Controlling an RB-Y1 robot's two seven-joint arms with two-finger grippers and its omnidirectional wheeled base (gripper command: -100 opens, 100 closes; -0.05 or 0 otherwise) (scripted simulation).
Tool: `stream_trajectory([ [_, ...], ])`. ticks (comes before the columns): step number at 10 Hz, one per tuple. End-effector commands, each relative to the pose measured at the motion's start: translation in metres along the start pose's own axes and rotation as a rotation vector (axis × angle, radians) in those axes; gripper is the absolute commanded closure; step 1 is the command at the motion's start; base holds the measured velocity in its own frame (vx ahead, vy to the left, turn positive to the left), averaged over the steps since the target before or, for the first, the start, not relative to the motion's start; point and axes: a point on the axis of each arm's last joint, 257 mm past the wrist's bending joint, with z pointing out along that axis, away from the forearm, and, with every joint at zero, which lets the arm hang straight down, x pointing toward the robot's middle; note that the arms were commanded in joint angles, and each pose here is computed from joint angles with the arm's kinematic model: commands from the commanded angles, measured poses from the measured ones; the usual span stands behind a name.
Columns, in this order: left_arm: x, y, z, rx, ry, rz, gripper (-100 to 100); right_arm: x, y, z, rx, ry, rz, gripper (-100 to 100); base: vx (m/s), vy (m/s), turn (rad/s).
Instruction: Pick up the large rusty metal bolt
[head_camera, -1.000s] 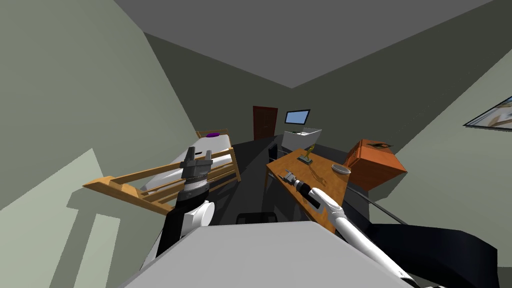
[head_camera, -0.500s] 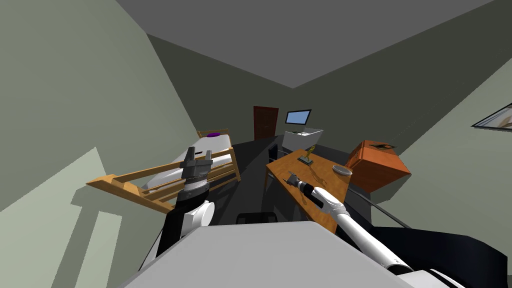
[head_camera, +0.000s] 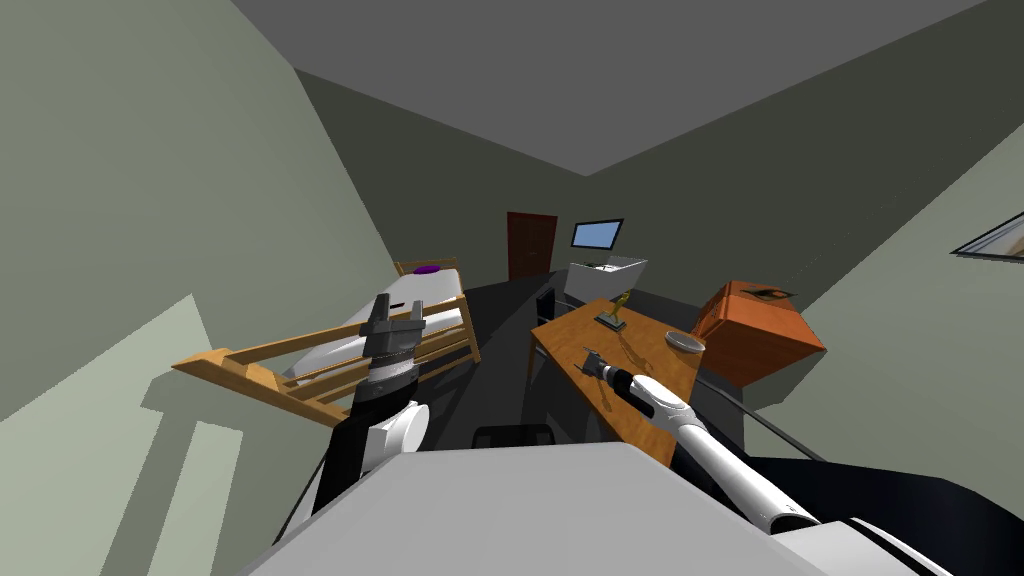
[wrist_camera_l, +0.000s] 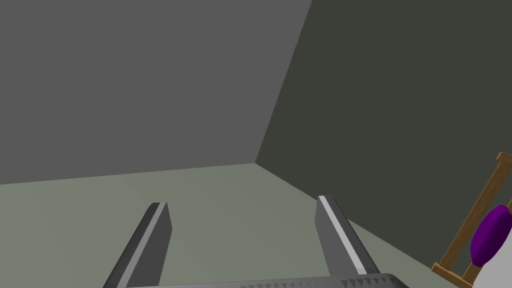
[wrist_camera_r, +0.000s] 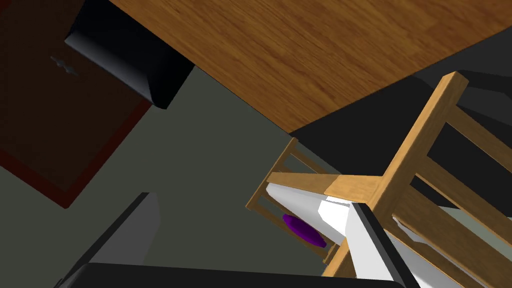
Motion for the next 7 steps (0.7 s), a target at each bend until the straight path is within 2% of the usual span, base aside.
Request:
stream_trajectory([
  [1, 0.0, 0.0, 0.0, 0.0, 0.0, 0.0, 0, 0.012, 0.002, 0.0, -0.005, 0.028, -0.028, -100, 0.006, -0.032, 0.004],
  [2, 0.0, 0.0, 0.0, 0.0, 0.0, 0.0, 0, 0.025, -0.001, -0.002, -0.013, 0.061, -0.073, -100, 0.008, -0.029, 0.004],
  [3, 0.0, 0.0, 0.0, 0.0, 0.0, 0.0, 0, 0.027, 0.0, -0.003, -0.014, 0.065, -0.071, -100, 0.006, -0.024, 0.003],
  [4, 0.0, 0.0, 0.0, 0.0, 0.0, 0.0, 0, 0.041, -0.002, -0.005, -0.022, 0.098, -0.109, -100, 0.006, -0.025, 0.002],
  [5, 0.0, 0.0, 0.0, 0.0, 0.0, 0.0, 0, 0.041, -0.002, -0.005, -0.022, 0.098, -0.109, -100, 0.005, -0.022, 0.002],
  [7, 0.0, 0.0, 0.0, 0.0, 0.0, 0.0, 0, 0.063, -0.005, -0.011, -0.039, 0.153, -0.174, -100, 0.006, -0.028, 0.002],
])
